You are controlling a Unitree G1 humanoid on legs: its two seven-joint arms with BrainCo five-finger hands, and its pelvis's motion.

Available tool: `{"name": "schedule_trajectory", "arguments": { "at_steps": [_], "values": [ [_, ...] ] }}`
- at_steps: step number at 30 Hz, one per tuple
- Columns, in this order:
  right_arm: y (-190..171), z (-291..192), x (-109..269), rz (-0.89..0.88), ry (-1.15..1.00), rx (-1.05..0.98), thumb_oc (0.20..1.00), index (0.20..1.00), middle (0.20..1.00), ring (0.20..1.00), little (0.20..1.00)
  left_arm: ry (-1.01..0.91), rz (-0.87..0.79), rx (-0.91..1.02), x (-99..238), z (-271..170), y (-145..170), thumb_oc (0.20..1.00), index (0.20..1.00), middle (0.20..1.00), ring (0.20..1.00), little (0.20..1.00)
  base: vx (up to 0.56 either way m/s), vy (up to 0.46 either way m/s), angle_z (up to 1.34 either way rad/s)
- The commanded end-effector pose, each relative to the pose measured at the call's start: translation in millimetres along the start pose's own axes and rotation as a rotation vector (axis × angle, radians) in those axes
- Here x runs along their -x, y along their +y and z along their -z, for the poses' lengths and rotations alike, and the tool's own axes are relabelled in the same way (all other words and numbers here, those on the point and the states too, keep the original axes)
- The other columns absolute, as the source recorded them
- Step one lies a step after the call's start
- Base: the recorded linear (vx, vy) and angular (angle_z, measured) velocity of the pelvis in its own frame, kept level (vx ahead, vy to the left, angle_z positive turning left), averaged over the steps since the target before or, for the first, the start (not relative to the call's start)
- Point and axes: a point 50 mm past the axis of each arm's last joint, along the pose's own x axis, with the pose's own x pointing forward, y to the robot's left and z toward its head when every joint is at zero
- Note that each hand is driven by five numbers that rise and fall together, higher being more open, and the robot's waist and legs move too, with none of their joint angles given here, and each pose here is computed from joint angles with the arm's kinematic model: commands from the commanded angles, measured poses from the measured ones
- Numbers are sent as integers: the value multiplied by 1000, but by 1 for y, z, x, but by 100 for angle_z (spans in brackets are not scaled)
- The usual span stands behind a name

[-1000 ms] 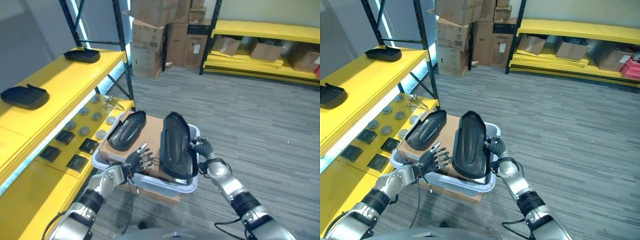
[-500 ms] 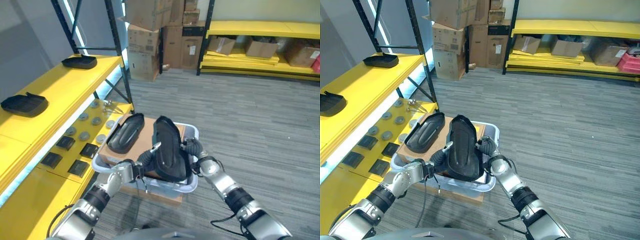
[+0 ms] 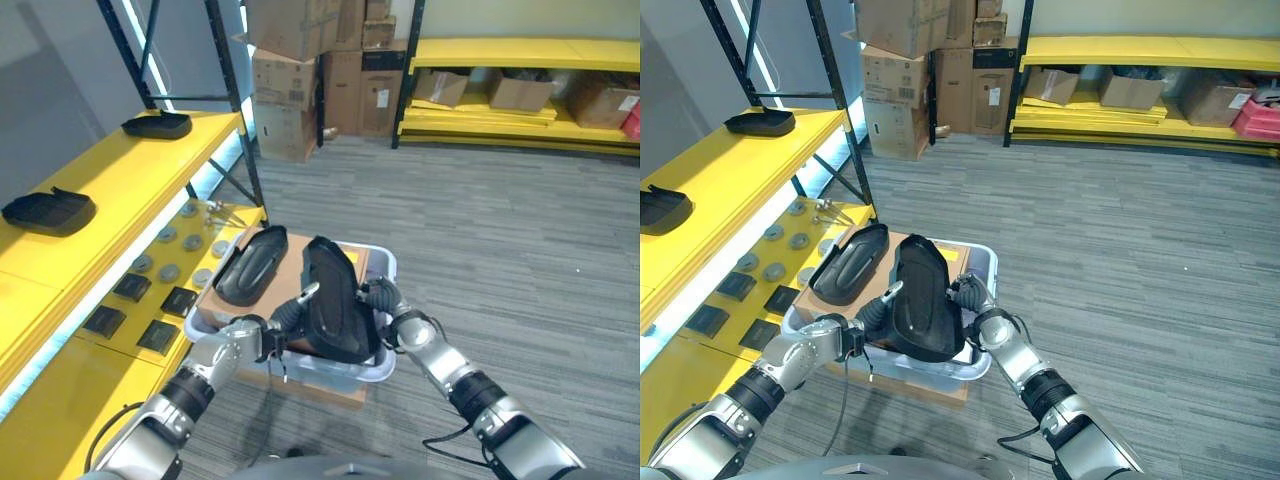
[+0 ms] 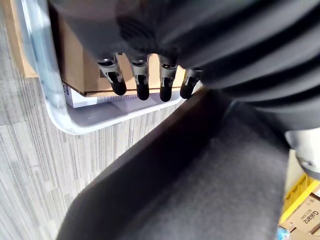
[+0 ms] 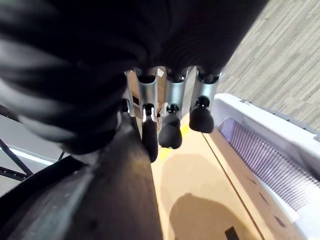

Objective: Move parts from the plastic box to the shelf.

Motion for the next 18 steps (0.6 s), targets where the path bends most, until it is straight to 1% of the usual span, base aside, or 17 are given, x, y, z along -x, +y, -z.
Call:
{"name": "schedule_trajectory", "arguments": {
  "at_steps": [1,2,5,7,8,12,18],
  "values": [
    [4,-43,-16,-26,-147,27,200,200,200,200,200,-159,157,-241,-9,-47,-29,1000,1000,1000,1000,1000,0,0,0],
    [4,-43,-15,-28,-146,26,200,200,200,200,200,-179,196,-277,-7,-52,-36,1000,1000,1000,1000,1000,0,0,0],
    [4,-42,-15,-30,-147,25,200,200,200,200,200,-191,227,-303,-6,-54,-41,1000,1000,1000,1000,1000,0,0,0],
    [5,-41,-15,-31,-148,26,200,200,200,200,200,-213,250,-322,-5,-57,-47,454,454,454,454,454,0,0,0],
    [5,-42,-15,-31,-149,24,200,200,200,200,200,-220,251,-332,-6,-57,-49,200,200,200,200,200,0,0,0],
    [4,-45,-17,-28,-149,16,200,200,200,200,200,-232,259,-347,-7,-58,-53,200,200,200,200,200,0,0,0],
    [3,-46,-18,-20,-144,12,200,200,200,200,200,-237,251,-294,-9,-57,-56,200,200,200,200,200,0,0,0]
  ]
}}
